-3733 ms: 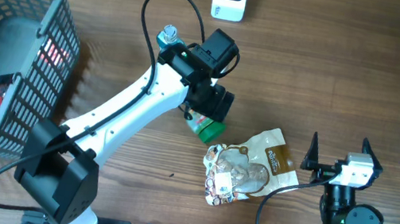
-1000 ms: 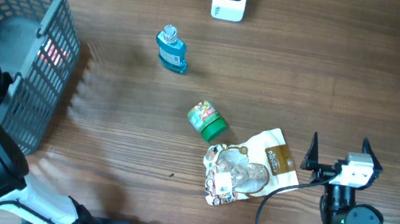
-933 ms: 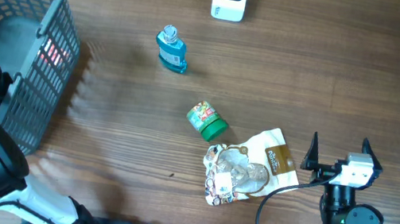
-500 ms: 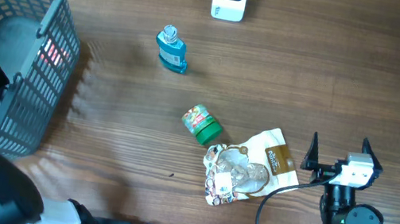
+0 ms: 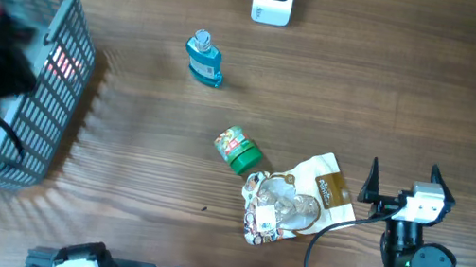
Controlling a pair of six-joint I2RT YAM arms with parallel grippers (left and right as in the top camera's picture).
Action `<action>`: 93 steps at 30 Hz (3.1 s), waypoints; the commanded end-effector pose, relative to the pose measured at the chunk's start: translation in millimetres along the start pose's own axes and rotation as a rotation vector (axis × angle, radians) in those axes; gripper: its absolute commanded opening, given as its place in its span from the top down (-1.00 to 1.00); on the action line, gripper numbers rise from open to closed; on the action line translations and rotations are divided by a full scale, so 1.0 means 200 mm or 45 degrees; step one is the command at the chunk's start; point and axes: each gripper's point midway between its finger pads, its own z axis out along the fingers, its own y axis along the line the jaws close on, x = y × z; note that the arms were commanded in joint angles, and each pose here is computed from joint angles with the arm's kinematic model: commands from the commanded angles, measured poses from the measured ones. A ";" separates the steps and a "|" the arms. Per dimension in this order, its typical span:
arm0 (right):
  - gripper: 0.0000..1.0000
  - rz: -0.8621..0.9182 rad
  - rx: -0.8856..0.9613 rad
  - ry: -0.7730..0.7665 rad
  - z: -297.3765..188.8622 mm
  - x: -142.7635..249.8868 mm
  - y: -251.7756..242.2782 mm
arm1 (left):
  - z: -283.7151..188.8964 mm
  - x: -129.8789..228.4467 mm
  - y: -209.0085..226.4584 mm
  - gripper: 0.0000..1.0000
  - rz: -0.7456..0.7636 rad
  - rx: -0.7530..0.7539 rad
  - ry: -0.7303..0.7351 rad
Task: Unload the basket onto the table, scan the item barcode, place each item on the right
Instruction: 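Lift the black-and-red package out and drop it left of the jar, then reach the left gripper back into the basket for a small box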
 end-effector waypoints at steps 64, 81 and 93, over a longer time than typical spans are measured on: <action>-1.00 -0.013 -0.014 -0.004 0.00 0.00 0.01 | 0.96 0.38 0.91 -1.00 -0.871 -0.448 0.654; -1.00 -0.013 -0.014 -0.004 0.00 0.00 0.01 | 1.39 1.27 0.99 -1.00 -0.987 -0.807 1.076; -1.00 -0.014 -0.014 -0.004 0.00 0.00 0.01 | 1.50 1.42 0.96 -1.00 -0.958 -0.770 1.033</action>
